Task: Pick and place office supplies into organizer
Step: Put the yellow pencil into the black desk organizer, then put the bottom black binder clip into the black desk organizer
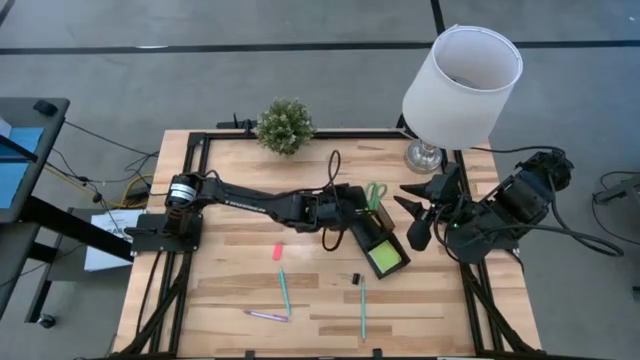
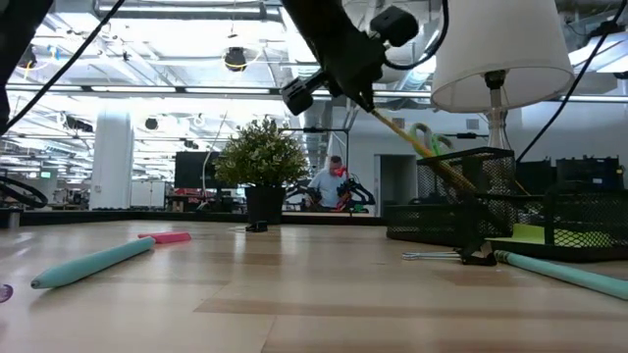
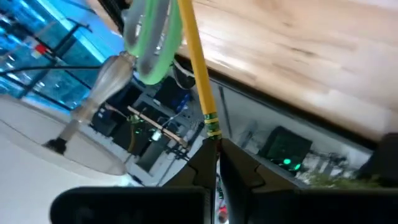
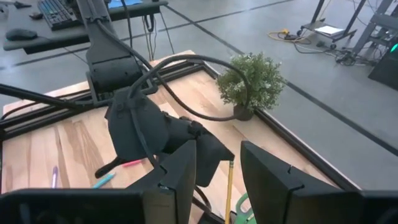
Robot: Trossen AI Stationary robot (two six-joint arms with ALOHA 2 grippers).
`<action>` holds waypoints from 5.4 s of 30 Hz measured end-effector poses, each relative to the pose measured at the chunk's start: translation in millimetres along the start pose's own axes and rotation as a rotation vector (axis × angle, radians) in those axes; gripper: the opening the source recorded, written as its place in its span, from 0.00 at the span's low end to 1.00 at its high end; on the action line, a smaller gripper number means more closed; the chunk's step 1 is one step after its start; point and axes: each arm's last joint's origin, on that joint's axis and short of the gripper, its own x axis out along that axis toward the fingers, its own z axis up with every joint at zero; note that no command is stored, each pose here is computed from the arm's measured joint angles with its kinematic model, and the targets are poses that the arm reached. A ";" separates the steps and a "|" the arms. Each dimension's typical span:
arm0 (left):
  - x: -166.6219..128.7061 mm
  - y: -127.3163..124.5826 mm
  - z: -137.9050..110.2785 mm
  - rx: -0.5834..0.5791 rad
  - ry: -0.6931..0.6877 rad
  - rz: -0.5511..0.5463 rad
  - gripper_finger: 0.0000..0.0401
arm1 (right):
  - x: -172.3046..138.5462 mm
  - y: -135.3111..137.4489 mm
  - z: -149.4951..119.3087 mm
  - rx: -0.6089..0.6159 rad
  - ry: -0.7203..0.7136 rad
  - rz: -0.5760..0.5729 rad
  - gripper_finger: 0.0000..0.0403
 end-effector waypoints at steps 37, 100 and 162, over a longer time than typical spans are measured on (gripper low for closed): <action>20.0 21.9 -29.5 0.182 -0.039 0.209 0.00 | 0.7 6.2 6.9 0.156 -0.040 0.042 0.29; -109.1 -22.8 -139.7 -1.904 -0.398 -0.525 0.38 | 33.1 25.6 -20.3 -0.609 0.589 0.684 0.29; -6.9 -34.2 120.4 -1.468 -0.969 -0.719 0.62 | 60.4 -16.4 10.2 -0.446 0.502 0.680 0.29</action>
